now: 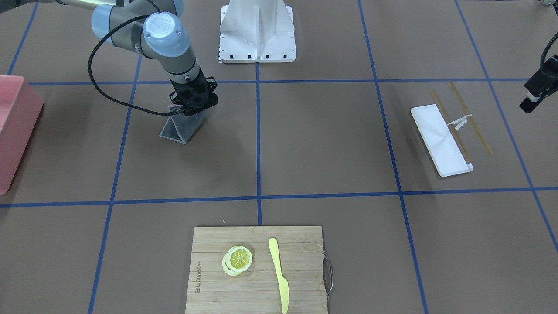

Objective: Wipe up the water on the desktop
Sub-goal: 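Wipe the table surface near the pink bin with the cloth in the right gripper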

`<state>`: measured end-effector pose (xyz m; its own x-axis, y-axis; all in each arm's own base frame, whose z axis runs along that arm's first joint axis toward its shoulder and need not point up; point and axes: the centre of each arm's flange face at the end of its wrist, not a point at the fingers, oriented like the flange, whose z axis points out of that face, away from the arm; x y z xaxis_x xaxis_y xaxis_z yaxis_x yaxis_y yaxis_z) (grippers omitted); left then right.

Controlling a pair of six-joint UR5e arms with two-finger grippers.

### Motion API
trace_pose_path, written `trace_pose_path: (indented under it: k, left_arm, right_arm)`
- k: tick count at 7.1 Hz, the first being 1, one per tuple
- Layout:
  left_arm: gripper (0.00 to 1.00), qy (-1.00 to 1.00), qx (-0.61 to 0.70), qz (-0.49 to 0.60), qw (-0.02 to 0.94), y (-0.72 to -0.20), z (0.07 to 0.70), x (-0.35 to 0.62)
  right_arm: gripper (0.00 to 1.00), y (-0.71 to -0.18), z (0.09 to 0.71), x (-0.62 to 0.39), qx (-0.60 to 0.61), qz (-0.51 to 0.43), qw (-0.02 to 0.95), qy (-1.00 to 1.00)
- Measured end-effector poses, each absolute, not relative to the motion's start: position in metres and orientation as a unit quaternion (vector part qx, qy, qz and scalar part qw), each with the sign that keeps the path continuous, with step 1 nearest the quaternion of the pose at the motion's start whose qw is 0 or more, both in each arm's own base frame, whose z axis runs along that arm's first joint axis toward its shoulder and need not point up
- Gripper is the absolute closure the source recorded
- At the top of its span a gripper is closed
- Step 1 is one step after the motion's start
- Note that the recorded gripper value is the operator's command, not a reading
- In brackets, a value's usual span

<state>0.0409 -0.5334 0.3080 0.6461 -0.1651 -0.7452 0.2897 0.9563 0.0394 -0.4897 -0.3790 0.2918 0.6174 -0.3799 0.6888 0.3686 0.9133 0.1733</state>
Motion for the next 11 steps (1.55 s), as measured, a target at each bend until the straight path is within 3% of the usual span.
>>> trace_pose_path:
  k: [6,9,11]
  left_arm:
    - [0.02,0.404,0.08,-0.13,0.902,-0.532,0.302,0.041]
    - [0.02,0.402,0.074,-0.132,0.903,-0.534,0.308,0.042]
    - [0.02,0.399,0.068,-0.134,0.904,-0.538,0.315,0.043]
  right_arm:
    - [1.0,-0.549,0.411,-0.371,-0.002,-0.204,0.916,-0.345]
    - [1.0,-0.547,0.421,-0.369,-0.008,-0.211,0.915,-0.345]
    - [1.0,-0.493,0.405,-0.4,-0.024,-0.222,0.906,-0.36]
